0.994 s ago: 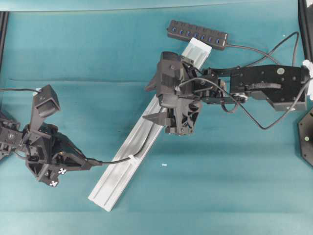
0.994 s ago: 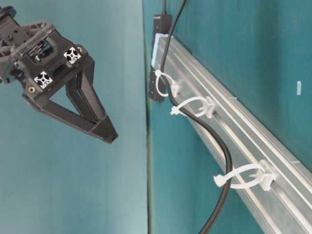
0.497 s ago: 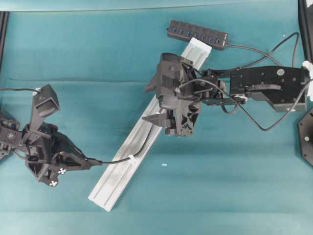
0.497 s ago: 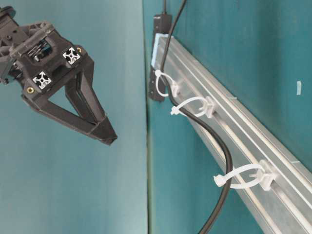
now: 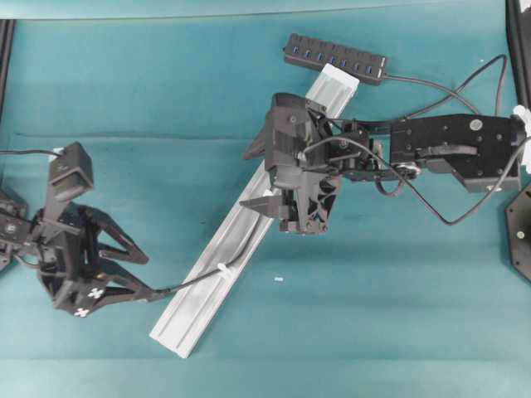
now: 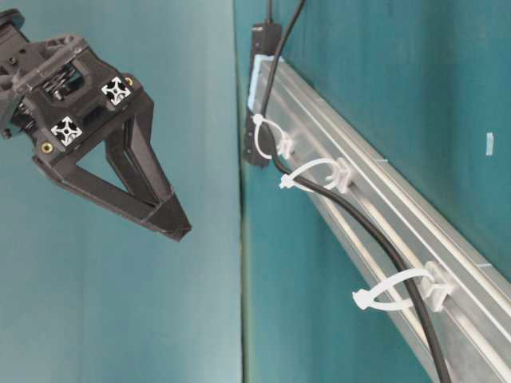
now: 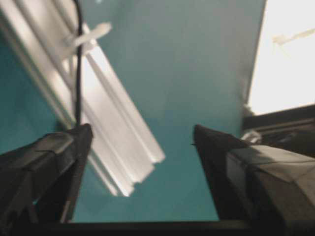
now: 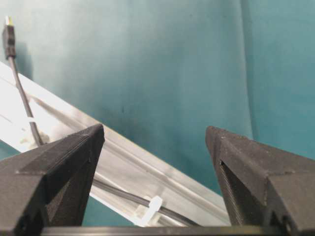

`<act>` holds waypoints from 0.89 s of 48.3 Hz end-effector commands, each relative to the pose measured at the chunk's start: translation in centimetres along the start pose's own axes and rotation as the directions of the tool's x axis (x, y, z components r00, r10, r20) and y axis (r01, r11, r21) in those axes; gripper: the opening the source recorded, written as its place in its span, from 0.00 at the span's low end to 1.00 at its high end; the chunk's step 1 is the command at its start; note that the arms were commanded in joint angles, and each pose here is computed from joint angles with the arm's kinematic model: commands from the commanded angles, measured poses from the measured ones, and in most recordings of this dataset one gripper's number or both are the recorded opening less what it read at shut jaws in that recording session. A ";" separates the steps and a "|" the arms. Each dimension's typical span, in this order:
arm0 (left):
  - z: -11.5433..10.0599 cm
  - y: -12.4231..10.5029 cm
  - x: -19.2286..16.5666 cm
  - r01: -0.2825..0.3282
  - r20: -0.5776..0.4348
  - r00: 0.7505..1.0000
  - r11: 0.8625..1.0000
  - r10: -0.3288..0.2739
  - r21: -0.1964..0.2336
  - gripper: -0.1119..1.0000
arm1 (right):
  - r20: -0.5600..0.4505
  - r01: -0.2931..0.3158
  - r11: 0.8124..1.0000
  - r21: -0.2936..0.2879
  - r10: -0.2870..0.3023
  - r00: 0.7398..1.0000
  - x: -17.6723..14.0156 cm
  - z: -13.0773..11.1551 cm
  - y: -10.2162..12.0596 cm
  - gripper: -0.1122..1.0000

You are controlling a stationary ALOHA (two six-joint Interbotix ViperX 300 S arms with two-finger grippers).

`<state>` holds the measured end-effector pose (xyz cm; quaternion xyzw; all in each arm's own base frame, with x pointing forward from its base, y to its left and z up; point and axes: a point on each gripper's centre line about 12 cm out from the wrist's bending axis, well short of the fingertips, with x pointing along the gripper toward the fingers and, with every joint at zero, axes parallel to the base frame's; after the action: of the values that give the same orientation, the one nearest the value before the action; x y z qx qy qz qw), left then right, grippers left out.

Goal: Pass the USB cable through three rings with both arms.

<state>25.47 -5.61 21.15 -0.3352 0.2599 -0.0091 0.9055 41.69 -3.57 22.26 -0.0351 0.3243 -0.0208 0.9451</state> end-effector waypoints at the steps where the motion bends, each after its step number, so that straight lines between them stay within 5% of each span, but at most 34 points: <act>1: 1.2 -1.2 -1.4 0.052 0.059 0.997 0.996 -0.056 0.068 0.90 | 0.025 -0.001 1.000 0.006 0.001 1.000 -0.2 0.6 0.1 0.89; 13: 1.9 -1.2 -3.0 0.054 0.112 0.990 0.967 -0.084 0.248 0.90 | 0.084 0.006 1.000 0.010 -0.006 0.996 -1.0 1.7 0.0 0.89; 29: 4.2 -0.6 -6.1 0.017 0.256 0.962 0.957 -0.094 0.289 0.90 | 0.173 0.000 1.000 0.002 -0.001 0.985 -3.0 3.4 0.6 0.89; 43: 5.4 -0.5 -8.8 -0.038 0.331 0.939 0.929 -0.093 0.369 0.89 | 0.240 0.005 1.000 0.007 -0.007 0.971 -6.0 3.7 0.6 0.89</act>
<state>21.72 -1.60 26.77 -0.1657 0.1290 -0.0145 0.9776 39.74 -2.39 27.67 -0.0433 0.2305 -0.0158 0.9720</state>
